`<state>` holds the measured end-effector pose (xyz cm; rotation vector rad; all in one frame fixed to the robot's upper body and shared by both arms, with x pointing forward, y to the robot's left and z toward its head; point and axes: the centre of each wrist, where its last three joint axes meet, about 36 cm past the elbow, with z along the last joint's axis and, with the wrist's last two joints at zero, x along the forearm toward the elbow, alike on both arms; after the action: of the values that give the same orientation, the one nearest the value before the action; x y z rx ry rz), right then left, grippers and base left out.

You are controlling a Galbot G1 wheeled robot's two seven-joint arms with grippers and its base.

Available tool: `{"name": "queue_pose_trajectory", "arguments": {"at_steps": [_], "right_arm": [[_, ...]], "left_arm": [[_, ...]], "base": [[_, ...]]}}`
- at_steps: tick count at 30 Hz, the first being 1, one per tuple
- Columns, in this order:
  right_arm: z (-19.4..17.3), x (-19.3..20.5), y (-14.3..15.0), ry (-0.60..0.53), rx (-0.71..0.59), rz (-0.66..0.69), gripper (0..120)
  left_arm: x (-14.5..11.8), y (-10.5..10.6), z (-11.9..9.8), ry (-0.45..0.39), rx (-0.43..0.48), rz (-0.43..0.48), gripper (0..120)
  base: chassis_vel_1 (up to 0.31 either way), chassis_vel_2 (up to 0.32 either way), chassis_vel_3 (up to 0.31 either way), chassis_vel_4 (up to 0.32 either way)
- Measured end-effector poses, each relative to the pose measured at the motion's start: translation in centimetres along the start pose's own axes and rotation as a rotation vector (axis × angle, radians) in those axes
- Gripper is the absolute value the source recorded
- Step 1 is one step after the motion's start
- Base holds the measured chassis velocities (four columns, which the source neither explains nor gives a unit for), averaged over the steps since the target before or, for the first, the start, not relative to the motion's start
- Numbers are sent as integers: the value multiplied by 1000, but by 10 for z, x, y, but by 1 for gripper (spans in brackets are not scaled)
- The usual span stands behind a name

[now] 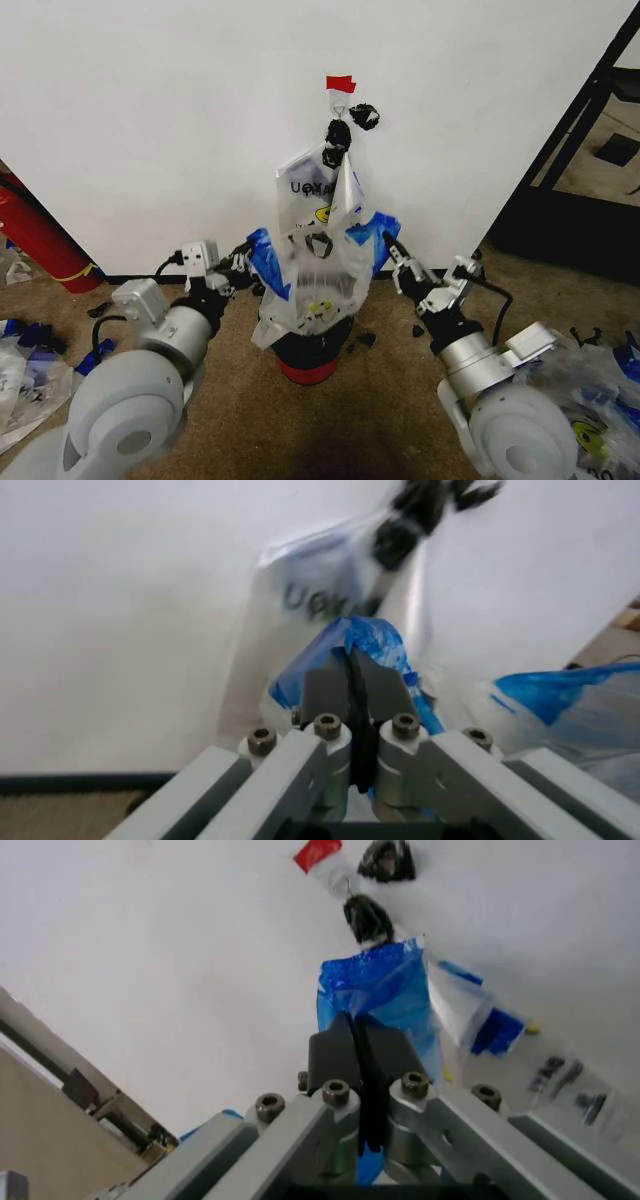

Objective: Pick up the garbage bag from the wall and place it over the trash bin.

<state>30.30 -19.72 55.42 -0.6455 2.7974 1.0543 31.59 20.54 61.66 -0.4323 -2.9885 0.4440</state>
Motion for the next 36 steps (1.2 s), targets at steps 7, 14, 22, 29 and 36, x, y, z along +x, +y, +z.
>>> {"name": "queue_pose_trajectory", "arguments": {"at_steps": [7,14,22,29,36], "right_arm": [[-7,3,-3,-13,2,16,0],[7,1,-1,19,-40,24,0],[9,1,12,51,-93,-11,0],[22,2,16,101,-145,10,0],[53,-8,-12,162,-169,141,0]], "left_arm": [[-6,-11,-9,-4,4,66,0],[-3,-8,-3,22,4,40,0],[0,7,-11,32,6,-36,0],[2,10,-10,62,31,-64,0],[3,3,6,76,45,-61,0]], "base": [[0,0,0,0],[0,0,0,0],[0,0,0,0],[0,0,0,0],[0,0,0,0]]}}
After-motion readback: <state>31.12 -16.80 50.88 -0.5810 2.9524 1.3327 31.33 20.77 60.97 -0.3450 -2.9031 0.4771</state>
